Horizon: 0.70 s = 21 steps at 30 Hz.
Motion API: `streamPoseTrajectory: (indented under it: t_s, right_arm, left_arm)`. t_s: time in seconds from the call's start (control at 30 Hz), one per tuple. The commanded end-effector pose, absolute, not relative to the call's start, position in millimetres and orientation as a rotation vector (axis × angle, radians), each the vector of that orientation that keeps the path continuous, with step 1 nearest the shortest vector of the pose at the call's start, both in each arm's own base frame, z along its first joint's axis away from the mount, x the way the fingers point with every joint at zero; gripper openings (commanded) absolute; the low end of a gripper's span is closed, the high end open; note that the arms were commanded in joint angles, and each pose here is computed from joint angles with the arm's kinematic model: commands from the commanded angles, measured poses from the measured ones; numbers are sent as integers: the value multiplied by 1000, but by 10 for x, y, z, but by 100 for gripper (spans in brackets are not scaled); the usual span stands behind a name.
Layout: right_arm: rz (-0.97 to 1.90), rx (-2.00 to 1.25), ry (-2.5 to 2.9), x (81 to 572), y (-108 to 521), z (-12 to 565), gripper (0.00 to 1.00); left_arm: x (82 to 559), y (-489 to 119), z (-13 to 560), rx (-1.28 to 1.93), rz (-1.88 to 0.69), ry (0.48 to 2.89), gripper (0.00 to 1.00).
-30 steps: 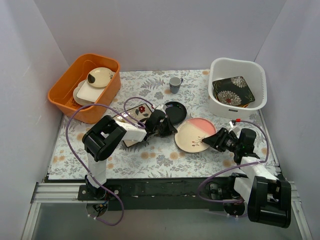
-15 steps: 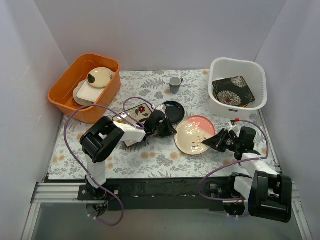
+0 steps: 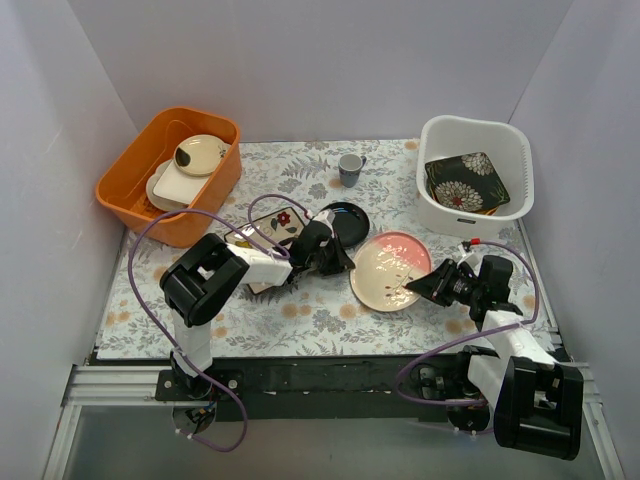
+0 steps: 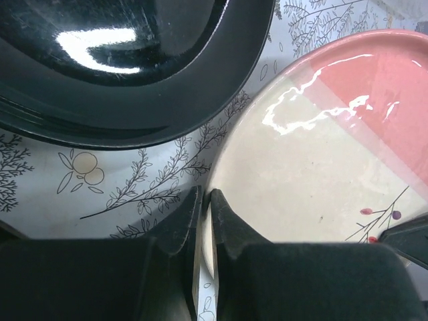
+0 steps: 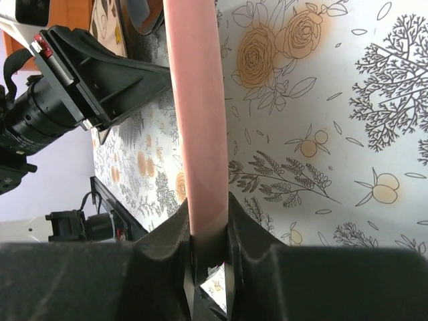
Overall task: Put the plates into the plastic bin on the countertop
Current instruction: Place the plate in the plastic bin.
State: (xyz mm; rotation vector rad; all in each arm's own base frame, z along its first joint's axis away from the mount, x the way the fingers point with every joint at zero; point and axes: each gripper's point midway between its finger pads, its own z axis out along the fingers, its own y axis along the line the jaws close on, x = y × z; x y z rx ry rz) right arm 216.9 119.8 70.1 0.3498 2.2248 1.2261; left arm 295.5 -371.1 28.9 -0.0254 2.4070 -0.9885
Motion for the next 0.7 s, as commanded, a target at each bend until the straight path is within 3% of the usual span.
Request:
streamPoseTrajectory:
  t_s: [0.0, 0.2, 0.4, 0.67]
  right_arm:
    - [1209, 121, 2134, 2212, 1248, 957, 1]
    - [1180, 137, 2139, 2197, 1225, 961, 1]
    - [1167, 154, 2146, 2193, 1211, 936, 1]
    - [1165, 141, 2139, 2274, 1202, 1012, 1]
  left_arm:
    - [2498, -3644, 4, 95, -943, 2569, 10]
    - [2511, -3685, 33, 127, -963, 2552, 38]
    - [2512, -3686, 54, 142, -965, 2543, 53]
    - [2514, -3590, 50, 127, -911, 2545, 85]
